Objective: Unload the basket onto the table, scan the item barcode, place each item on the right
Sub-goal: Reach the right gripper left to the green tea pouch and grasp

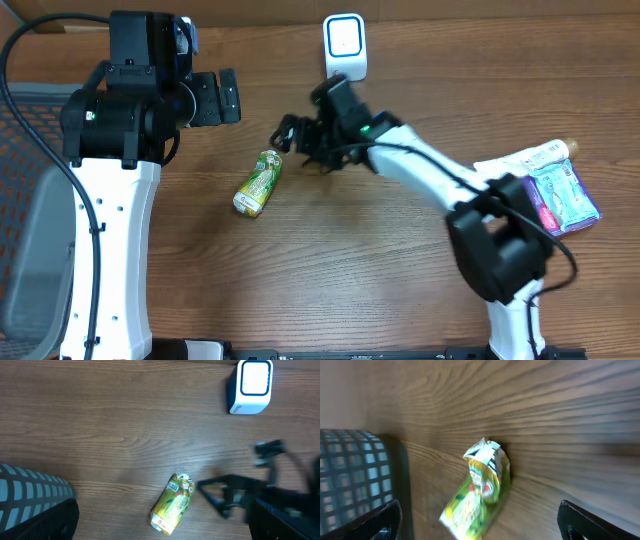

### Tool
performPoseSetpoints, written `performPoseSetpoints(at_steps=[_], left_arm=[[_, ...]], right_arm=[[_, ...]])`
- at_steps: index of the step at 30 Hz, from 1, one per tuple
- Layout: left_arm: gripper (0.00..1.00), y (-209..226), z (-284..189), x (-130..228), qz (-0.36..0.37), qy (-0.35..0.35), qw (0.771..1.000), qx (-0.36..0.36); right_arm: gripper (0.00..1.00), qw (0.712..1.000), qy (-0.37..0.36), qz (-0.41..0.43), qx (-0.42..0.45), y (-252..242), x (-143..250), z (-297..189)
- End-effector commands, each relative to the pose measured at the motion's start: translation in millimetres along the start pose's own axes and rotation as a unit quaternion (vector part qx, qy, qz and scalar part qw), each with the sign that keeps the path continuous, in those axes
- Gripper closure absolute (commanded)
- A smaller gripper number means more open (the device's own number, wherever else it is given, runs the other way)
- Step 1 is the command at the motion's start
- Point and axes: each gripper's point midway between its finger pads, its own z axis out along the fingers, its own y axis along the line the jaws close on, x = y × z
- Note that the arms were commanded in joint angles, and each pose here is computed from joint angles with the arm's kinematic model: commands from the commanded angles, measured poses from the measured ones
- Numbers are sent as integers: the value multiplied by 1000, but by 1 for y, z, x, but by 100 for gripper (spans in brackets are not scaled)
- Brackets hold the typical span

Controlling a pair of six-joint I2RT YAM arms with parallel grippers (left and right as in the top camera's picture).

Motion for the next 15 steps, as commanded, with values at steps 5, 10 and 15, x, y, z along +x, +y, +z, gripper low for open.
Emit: performPoseSetpoints(at_steps=[5, 10, 15], left_arm=[[0, 3, 0, -3, 8, -3, 1000, -6], [1, 3, 0, -3, 8, -3, 1000, -6], [0, 3, 0, -3, 8, -3, 1000, -6]], right_arm=[[13, 1000, 10, 2, 9, -6, 25, 45], [33, 999, 28, 5, 18, -12, 40, 58], [51, 999, 38, 6, 32, -19, 46, 58]])
